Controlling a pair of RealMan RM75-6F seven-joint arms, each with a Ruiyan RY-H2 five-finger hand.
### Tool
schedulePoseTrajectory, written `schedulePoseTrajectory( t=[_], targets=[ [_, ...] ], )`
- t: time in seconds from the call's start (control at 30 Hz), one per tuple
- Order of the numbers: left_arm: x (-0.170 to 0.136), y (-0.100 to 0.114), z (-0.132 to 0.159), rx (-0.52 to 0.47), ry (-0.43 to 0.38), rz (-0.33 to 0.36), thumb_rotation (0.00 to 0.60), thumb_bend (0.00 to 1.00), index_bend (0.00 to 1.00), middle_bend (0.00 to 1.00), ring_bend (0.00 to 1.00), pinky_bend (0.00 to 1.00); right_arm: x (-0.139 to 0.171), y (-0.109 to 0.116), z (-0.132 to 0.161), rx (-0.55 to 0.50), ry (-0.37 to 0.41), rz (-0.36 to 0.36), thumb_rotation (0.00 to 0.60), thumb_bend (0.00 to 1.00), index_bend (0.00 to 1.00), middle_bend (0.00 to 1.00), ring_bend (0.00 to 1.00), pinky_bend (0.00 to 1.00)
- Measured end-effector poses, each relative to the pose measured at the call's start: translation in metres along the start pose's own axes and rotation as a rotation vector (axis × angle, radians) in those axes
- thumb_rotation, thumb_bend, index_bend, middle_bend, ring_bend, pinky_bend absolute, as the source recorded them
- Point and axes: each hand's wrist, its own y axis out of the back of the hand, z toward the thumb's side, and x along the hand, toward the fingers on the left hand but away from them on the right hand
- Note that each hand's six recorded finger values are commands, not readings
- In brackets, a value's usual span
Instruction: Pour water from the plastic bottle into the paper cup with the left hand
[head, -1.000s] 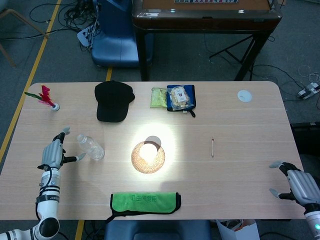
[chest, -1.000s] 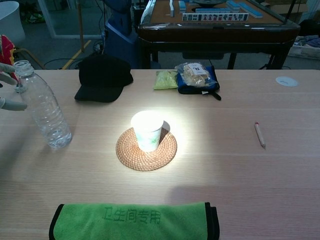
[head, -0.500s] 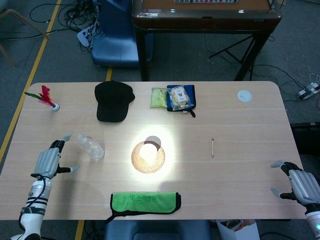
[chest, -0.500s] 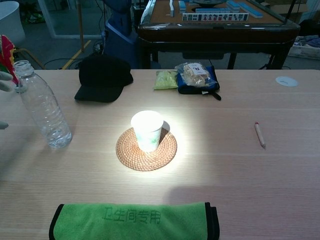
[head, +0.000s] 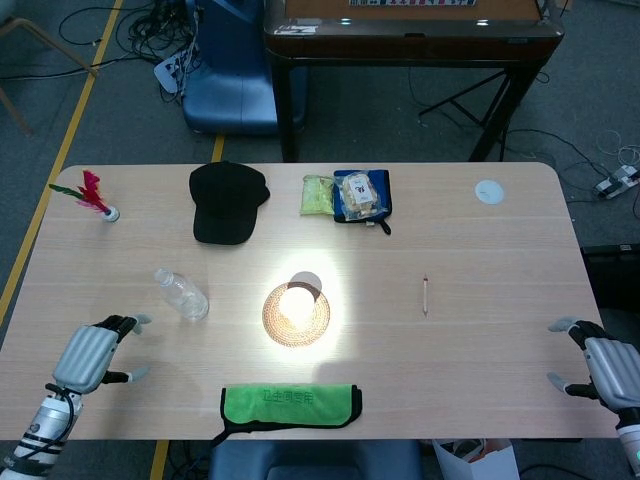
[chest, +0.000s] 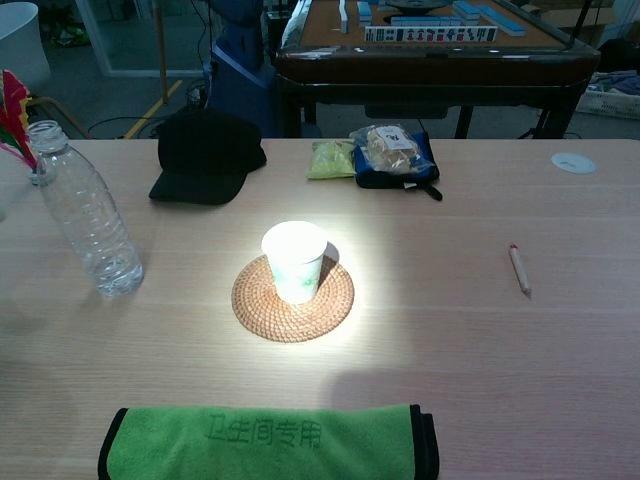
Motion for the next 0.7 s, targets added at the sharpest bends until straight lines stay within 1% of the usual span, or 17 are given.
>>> schedulePoseTrajectory(
  t=[0.13,0.33,0.5,0.7],
  targets=[
    [-0.016,-0.002,0.003,0.100,0.012,-0.014,0.600,0.00,0.42,0.50,0.42,0.64,0.000,-0.002,0.002,0.015,0.003,0.005,0.600,0.20,0.30,0.22,0.19,0.37],
    [-0.034,0.005,0.008,0.245,0.036,-0.022,0.600,0.00,0.42,0.51,0.42,0.65,0.002,-0.005,0.011,0.033,0.028,0.016,0.600,0.20,0.30,0.22,0.19,0.37],
    [-0.041,0.019,0.010,0.272,0.057,-0.002,0.600,0.00,0.42,0.51,0.42,0.65,0.002,-0.003,0.008,0.045,0.016,0.010,0.600,0.20,0.30,0.22,0.19,0.37],
    [-0.040,0.019,0.009,0.261,0.059,0.001,0.600,0.00,0.43,0.51,0.42,0.65,0.002,-0.003,0.006,0.044,0.006,0.011,0.600,0.20,0.30,0.22,0.19,0.37]
  ],
)
